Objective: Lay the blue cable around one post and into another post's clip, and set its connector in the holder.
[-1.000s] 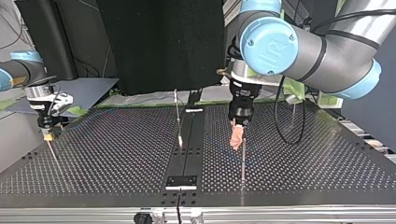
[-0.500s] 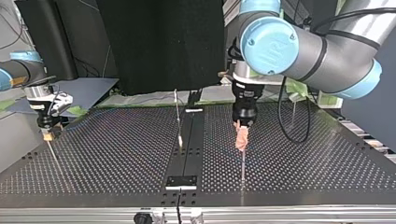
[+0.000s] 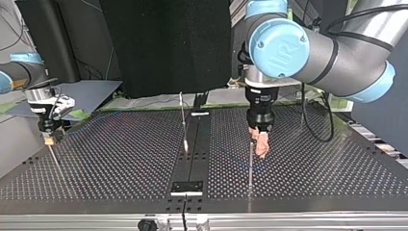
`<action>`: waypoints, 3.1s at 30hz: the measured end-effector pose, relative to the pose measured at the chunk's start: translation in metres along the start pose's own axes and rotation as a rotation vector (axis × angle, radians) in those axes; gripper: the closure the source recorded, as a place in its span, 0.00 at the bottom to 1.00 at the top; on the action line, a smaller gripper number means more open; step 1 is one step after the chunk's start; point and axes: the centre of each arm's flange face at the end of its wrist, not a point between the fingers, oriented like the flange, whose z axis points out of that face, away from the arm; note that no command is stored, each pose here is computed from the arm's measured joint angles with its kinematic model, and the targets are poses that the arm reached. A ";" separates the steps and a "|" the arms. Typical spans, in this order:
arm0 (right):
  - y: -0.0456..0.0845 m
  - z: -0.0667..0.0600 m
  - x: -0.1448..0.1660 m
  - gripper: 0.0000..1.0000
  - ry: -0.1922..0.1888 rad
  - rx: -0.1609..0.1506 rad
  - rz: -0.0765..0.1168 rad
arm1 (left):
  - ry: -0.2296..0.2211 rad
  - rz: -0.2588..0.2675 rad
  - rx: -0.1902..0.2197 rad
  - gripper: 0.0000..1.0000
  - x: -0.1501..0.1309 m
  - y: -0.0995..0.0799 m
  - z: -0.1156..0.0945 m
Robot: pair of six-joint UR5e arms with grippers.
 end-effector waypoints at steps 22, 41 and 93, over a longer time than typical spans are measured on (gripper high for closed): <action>0.000 -0.001 0.001 0.00 -0.003 -0.001 0.001 | 0.000 -0.024 -0.001 0.00 0.000 -0.001 -0.001; 0.000 -0.001 0.000 0.00 -0.004 -0.001 0.001 | 0.013 -0.025 0.025 0.00 0.038 -0.006 -0.004; -0.008 0.001 0.002 0.00 0.003 0.013 -0.002 | 0.067 -0.004 0.290 0.00 0.242 -0.005 -0.051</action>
